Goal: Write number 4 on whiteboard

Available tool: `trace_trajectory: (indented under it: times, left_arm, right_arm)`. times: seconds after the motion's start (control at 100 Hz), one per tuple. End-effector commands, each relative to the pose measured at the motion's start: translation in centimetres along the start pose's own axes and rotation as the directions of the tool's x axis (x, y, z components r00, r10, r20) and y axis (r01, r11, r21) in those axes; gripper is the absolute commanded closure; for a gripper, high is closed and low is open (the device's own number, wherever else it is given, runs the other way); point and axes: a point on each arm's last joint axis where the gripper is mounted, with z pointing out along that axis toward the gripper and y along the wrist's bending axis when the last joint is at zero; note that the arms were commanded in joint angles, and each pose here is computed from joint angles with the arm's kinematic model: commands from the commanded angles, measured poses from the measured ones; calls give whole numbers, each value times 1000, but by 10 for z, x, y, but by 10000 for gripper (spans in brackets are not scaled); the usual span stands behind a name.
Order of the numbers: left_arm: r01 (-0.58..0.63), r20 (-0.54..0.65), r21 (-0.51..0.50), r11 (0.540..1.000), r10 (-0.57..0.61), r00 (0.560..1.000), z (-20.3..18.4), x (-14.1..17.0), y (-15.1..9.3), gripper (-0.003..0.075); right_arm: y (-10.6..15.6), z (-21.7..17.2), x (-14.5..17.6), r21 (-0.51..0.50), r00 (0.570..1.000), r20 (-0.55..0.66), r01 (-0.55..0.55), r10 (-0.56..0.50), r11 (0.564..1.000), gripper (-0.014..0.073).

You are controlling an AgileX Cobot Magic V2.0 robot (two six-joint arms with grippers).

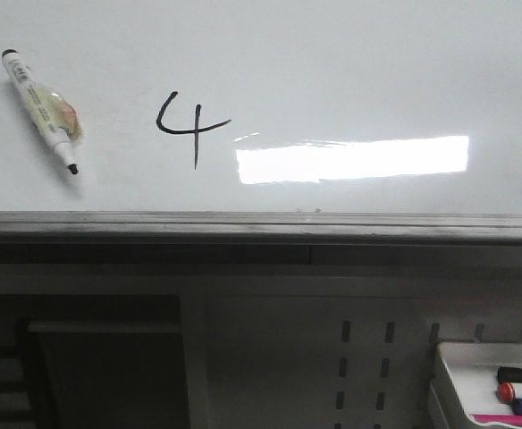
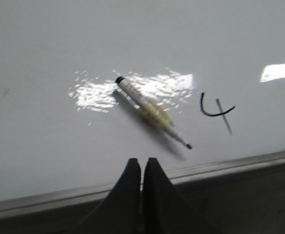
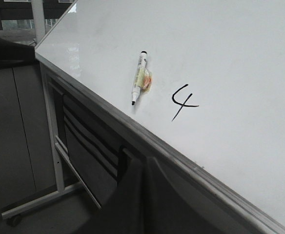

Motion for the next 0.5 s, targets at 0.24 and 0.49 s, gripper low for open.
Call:
trace_trajectory:
  times: [0.24,0.49]
  left_arm:
    - [50,-7,-290,956,-54,999,5,33,16,741]
    - [65,-138,-325,943,-115,984,5,57,18,741]
  right_arm:
    - [-1,-1,-15,6,995,99,14,-15,1000,659]
    - [-1,-1,-15,6,995,99,14,-15,1000,659]
